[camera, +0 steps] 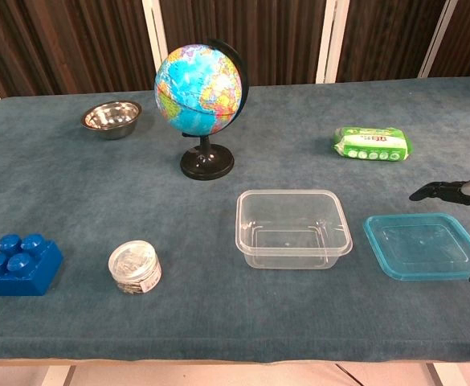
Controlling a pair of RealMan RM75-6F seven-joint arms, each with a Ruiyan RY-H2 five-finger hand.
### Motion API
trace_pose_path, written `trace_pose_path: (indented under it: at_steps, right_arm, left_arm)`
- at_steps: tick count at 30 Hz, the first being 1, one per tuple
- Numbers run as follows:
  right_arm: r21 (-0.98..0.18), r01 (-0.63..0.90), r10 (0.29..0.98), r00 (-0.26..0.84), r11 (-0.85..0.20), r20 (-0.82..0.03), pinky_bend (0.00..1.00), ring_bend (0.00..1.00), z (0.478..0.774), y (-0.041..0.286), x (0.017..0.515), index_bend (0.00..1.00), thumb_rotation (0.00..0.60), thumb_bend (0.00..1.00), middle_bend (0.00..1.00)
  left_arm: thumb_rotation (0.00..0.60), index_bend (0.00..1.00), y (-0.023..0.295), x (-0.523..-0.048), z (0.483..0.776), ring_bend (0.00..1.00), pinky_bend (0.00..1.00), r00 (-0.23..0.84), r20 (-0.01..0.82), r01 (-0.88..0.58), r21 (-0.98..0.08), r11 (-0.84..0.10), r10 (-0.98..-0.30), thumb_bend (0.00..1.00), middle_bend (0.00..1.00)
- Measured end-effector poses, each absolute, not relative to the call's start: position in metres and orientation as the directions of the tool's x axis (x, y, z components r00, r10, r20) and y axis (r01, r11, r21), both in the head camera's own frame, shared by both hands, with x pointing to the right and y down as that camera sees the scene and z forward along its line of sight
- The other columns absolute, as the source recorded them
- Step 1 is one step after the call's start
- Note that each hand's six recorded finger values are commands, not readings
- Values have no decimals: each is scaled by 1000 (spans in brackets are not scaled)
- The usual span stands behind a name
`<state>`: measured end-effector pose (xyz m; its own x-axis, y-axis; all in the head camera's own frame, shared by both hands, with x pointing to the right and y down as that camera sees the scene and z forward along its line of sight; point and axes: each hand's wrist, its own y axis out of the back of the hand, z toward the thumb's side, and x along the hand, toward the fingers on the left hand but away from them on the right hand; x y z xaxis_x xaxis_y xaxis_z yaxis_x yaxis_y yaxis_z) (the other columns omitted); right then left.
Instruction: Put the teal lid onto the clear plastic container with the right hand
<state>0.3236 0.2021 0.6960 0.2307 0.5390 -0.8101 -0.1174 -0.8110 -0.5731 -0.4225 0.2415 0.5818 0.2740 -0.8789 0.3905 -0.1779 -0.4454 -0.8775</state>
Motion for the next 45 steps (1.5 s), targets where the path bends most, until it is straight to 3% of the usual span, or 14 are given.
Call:
trace_pose_path:
  at_steps: [28,31,35,39,45]
  right_arm:
    - [-485,-178,446,221,-856,-867,0,0,710,190,301,31,600,0,0]
    - [-485,-172,447,220,-857,-867,0,0,711,190,301,64,600,0,0]
    - [-493,-166,457,214,-854,-863,0,0,714,190,303,211,600,0,0]
    - [-495,-160,460,210,-854,-863,0,0,716,192,304,269,600,0,0]
    - [-498,-175,461,214,-849,-861,0,0,716,193,304,244,600,0,0]
  left_arm:
    - [600,0,238,-420,590,0,3,261,404,-161,-877,-452,-877,315,0]
    - [600,0,238,-421,590,0,3,260,406,-160,-877,-454,-876,315,0]
    - [600,0,238,-421,589,0,3,261,405,-162,-876,-454,-876,315,0]
    - [600,0,238,-421,589,0,3,262,406,-164,-875,-455,-876,316,0]
    - [600,0,238,-421,589,0,4,262,406,-165,-875,-455,-876,315,0]
